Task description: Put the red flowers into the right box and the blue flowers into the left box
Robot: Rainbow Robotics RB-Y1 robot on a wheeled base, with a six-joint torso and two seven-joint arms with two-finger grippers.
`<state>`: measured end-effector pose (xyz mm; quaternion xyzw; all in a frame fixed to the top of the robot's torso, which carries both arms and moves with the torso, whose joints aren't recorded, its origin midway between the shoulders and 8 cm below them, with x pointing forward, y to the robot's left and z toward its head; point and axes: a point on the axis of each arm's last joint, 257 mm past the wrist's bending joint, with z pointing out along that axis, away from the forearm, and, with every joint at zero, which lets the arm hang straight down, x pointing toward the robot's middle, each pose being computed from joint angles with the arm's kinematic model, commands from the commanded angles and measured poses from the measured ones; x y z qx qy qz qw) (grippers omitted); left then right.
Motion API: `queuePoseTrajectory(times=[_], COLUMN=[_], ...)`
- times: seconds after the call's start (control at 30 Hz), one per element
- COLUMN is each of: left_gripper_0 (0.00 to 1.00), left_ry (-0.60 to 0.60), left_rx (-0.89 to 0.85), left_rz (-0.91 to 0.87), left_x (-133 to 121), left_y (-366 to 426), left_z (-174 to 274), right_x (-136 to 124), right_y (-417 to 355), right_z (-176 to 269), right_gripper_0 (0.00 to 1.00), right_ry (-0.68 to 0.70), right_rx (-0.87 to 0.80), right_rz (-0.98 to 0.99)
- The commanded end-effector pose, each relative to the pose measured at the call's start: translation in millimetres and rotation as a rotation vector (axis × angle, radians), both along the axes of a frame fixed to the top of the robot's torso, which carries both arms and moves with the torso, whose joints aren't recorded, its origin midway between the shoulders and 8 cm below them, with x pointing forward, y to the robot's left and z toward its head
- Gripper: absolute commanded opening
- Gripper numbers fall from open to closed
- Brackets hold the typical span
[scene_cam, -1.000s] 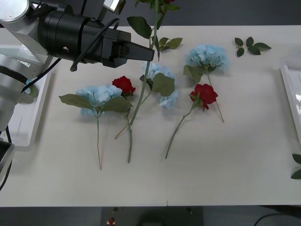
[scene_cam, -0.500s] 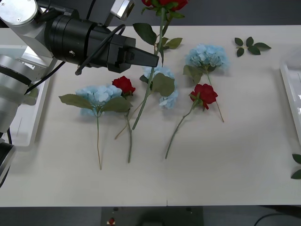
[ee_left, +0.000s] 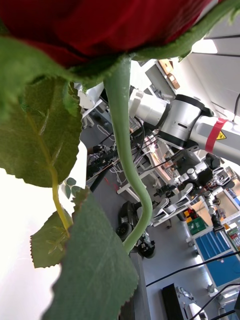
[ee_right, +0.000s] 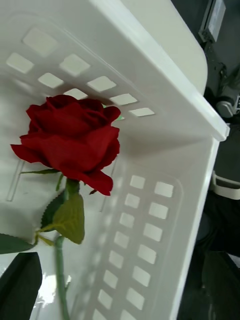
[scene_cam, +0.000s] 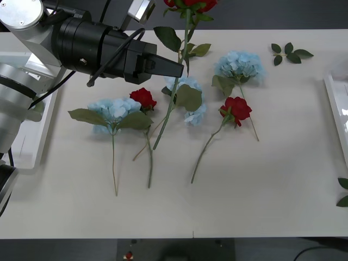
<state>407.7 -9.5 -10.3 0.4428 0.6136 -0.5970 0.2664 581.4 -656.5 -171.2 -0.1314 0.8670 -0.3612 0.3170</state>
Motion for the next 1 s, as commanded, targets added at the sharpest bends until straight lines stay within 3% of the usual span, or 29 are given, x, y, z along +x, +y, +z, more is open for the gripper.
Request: queuePoseTrajectory(times=[0.03,0.23,0.57,0.8,1.0], left_gripper_0=[0.00,0.00,0.00,0.00,0.00], left_ry=[-0.103,-0.103,-0.103,-0.103,-0.103], left_rx=[-0.043,-0.043,-0.043,-0.043,-0.043], left_rz=[-0.037,-0.037,-0.037,-0.037,-0.037], left_x=[-9.4,-9.4,-9.4,-9.4,-9.4], left_y=[-7.2,-7.2,-7.2,-7.2,-7.2], left_z=[16.5,16.5,16.5,16.5,16.5], right_x=[14.6,20.0,0.6,-33.7,-71.9], right_y=[24.7,88.6,235.9,349.2,416.3], right_z=[9.1,-2.2,-5.9,16.5,38.7], right_gripper_0=[0.98,0.99,1.00,1.00,1.00], right_ry=[-0.016,-0.020,0.004,0.009,0.072], right_rx=[0.055,0.274,0.633,1.041,1.186], right_rz=[0.075,0.196,0.479,0.688,0.931])
